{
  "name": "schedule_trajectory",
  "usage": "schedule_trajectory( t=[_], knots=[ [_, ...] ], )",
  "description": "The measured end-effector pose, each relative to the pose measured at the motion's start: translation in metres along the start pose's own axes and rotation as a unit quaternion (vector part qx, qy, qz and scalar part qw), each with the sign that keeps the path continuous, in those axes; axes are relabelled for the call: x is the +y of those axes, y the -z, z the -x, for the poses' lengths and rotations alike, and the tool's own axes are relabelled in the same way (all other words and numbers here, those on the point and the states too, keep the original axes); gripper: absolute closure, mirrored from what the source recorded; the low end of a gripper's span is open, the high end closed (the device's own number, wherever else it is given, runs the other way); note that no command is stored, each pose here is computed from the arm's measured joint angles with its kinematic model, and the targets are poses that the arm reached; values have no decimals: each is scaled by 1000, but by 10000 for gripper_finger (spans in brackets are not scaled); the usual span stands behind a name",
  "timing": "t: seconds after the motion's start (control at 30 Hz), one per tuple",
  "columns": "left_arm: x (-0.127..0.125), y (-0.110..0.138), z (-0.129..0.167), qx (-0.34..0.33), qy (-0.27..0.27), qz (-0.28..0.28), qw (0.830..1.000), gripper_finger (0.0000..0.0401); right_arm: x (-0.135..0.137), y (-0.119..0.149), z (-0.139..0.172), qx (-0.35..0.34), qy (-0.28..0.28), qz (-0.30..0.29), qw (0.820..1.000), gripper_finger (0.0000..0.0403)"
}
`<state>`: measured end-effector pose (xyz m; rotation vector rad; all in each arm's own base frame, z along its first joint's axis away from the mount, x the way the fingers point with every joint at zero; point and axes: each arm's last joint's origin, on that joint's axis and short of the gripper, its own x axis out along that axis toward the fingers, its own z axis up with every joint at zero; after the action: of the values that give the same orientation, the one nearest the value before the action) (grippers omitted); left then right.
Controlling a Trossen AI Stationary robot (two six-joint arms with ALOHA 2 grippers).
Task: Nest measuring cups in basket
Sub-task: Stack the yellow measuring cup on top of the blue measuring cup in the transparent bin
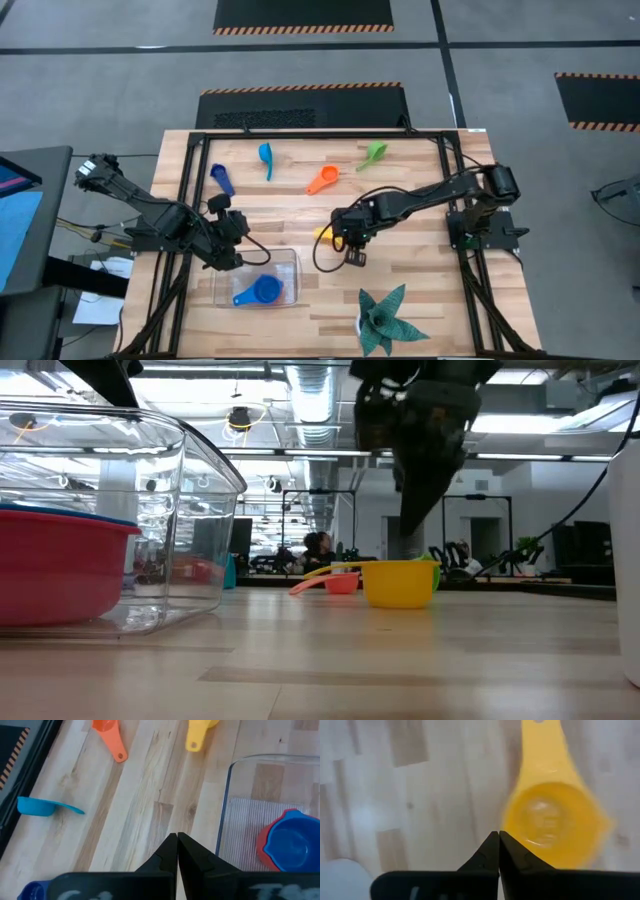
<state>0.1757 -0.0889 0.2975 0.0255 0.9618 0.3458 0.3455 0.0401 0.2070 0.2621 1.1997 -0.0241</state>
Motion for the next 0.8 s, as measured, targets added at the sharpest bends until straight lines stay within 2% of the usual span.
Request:
schedule_trajectory(
  t=[0.13,0.4,0.57,0.67,0.8],
  knots=[
    [0,0,0,0,0,0,1000,401,-4,3,10,-10,61,1,998,379],
    [-1,-7,-2,-22,9,-7,1000,401,-8,7,14,8,72,-23,997,362],
    [3,-19,-7,-49,15,-13,999,401,-14,19,33,35,123,-54,990,340],
    [5,-26,-10,-57,36,-2,998,401,-14,29,50,43,156,-69,985,332],
    [10,-40,-17,-76,63,17,995,401,-8,47,72,5,187,-90,978,325]
  ],
)
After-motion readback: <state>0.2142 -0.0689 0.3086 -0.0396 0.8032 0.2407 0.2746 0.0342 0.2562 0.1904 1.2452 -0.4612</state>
